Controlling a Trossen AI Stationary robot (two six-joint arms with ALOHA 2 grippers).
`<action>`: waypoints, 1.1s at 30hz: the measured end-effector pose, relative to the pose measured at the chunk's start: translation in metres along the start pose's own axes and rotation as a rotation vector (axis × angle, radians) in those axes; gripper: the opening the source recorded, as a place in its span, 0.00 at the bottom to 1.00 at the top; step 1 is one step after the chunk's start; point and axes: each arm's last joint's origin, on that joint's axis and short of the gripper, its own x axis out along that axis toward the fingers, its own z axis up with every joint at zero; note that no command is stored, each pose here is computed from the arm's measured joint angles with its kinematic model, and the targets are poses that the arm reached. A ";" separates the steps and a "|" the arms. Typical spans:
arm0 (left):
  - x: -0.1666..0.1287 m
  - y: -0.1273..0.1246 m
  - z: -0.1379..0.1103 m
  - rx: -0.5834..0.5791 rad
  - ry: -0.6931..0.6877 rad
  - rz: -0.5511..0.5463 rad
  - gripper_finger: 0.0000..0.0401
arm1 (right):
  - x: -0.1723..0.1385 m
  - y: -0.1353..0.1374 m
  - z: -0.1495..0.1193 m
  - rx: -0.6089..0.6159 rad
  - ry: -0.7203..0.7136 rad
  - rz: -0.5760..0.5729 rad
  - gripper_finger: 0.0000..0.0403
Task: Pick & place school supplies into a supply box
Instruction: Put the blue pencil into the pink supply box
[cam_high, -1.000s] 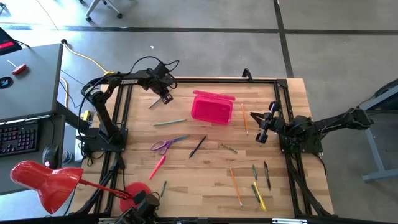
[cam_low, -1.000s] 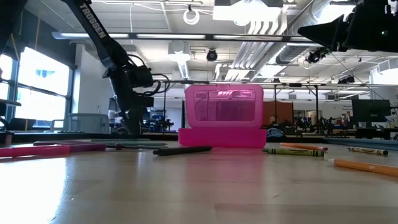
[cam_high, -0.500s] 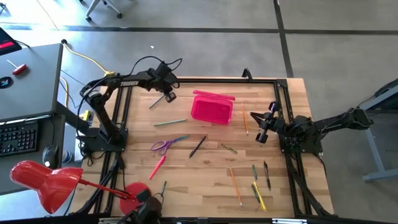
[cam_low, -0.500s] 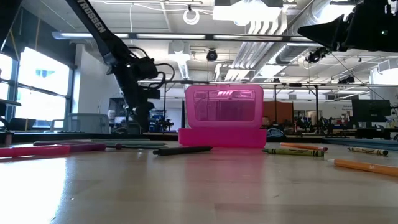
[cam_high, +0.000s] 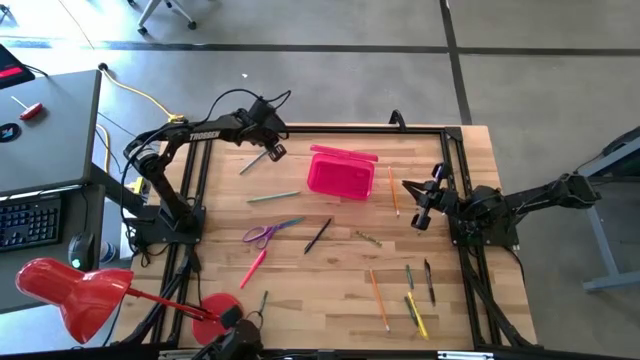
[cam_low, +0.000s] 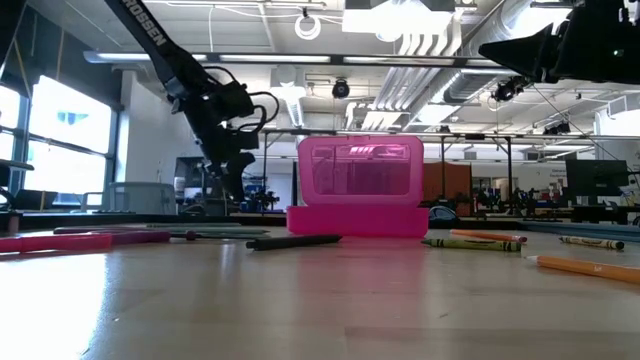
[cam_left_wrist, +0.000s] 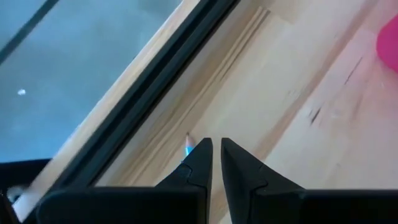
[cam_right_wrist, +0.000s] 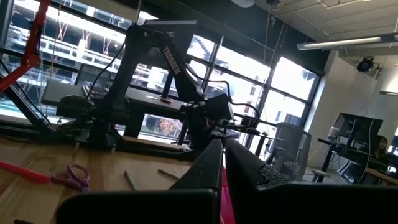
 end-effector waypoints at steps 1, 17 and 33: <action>0.000 0.000 0.000 -0.005 0.000 -0.001 0.17 | 0.000 0.000 0.000 -0.001 0.002 0.001 0.00; 0.000 0.002 -0.008 -0.074 0.091 0.098 0.46 | 0.000 0.000 0.000 -0.002 0.003 0.001 0.00; 0.011 -0.001 -0.043 -0.148 0.219 0.117 0.36 | 0.000 0.000 -0.001 -0.005 0.009 0.004 0.00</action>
